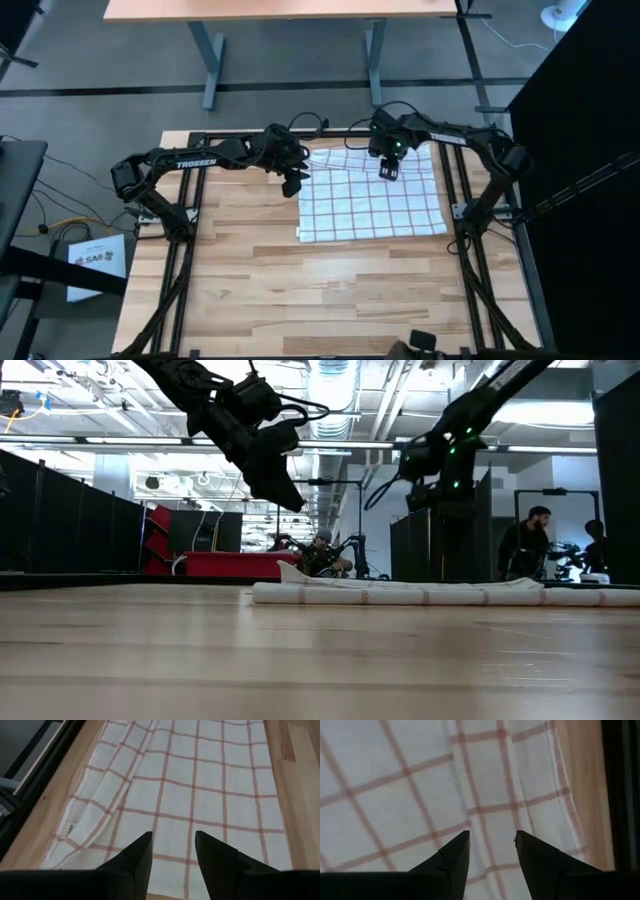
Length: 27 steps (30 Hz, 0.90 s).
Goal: Roll towel
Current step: Roll the towel
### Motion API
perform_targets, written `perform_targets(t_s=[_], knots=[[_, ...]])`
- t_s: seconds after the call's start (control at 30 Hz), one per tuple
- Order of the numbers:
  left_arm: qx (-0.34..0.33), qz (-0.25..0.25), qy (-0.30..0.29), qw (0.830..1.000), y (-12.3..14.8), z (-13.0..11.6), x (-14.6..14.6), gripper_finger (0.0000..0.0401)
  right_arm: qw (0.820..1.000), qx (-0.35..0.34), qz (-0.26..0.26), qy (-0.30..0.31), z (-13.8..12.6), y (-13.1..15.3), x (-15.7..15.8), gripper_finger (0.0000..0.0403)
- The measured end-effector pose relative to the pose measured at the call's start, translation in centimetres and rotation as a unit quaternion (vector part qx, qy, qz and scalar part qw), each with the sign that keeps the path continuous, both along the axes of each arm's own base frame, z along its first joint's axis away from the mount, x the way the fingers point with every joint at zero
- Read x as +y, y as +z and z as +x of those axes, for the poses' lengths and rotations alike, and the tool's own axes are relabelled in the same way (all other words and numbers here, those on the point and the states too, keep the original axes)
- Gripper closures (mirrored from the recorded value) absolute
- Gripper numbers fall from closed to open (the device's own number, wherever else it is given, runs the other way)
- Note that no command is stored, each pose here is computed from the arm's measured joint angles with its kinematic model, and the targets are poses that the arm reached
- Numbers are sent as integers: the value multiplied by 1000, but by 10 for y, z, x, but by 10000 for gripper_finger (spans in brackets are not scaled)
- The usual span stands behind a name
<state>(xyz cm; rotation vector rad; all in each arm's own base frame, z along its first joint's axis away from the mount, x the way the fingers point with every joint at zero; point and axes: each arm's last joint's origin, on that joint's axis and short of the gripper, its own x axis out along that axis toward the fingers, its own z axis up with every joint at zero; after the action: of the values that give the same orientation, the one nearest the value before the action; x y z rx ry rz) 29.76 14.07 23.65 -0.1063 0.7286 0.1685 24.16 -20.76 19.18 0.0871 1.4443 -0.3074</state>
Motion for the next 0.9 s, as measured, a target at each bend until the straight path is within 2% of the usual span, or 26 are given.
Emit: perform_targets(t_s=[0.23, 0.37, 0.67, 0.9], knots=[[-1, 7, -6, 1000, 0, 0, 0, 267, 996, 50, 27, 71, 4, -23, -8, 256], [-6, 11, -7, 1000, 1, 1, 0, 267, 993, 63, 19, 97, 2, -25, -11, 256], [-12, 13, -7, 1000, 2, 2, 1, 267, 992, 69, 26, 103, -6, -25, -18, 256], [-12, 13, -7, 1000, 2, 2, 1, 267, 989, 64, 81, 105, -9, -25, -11, 259]])
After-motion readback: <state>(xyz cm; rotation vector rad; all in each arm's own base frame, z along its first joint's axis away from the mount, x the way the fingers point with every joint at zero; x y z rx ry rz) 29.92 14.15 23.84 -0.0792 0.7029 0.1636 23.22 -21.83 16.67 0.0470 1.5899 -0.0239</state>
